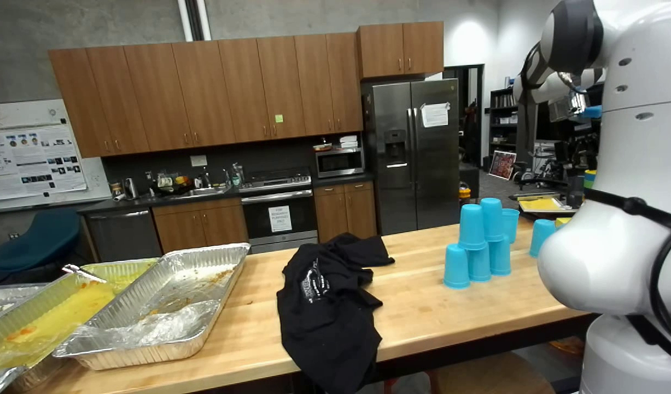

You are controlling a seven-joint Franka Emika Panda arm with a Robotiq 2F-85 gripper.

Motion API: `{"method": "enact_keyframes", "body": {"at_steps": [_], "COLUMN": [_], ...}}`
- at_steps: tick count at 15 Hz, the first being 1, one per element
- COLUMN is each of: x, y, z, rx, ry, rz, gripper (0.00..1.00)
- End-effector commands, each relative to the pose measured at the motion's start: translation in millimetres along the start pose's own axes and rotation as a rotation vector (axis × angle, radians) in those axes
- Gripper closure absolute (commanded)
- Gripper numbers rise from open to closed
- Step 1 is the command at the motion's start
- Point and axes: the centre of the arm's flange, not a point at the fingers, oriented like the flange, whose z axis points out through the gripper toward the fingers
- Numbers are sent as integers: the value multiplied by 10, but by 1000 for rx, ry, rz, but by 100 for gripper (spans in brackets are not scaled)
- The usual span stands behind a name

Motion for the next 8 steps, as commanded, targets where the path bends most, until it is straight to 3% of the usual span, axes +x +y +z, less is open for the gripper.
{"method": "enact_keyframes", "body": {"at_steps": [1, 5, 8], "x": [166, 304, 364], "y": [-116, -309, -438], "z": [-37, -53, -102], "rx": [-46, -79, -93], "ry": [-41, -75, -55], "rz": [-109, -155, -73], "gripper": [0, 0, 0]}}
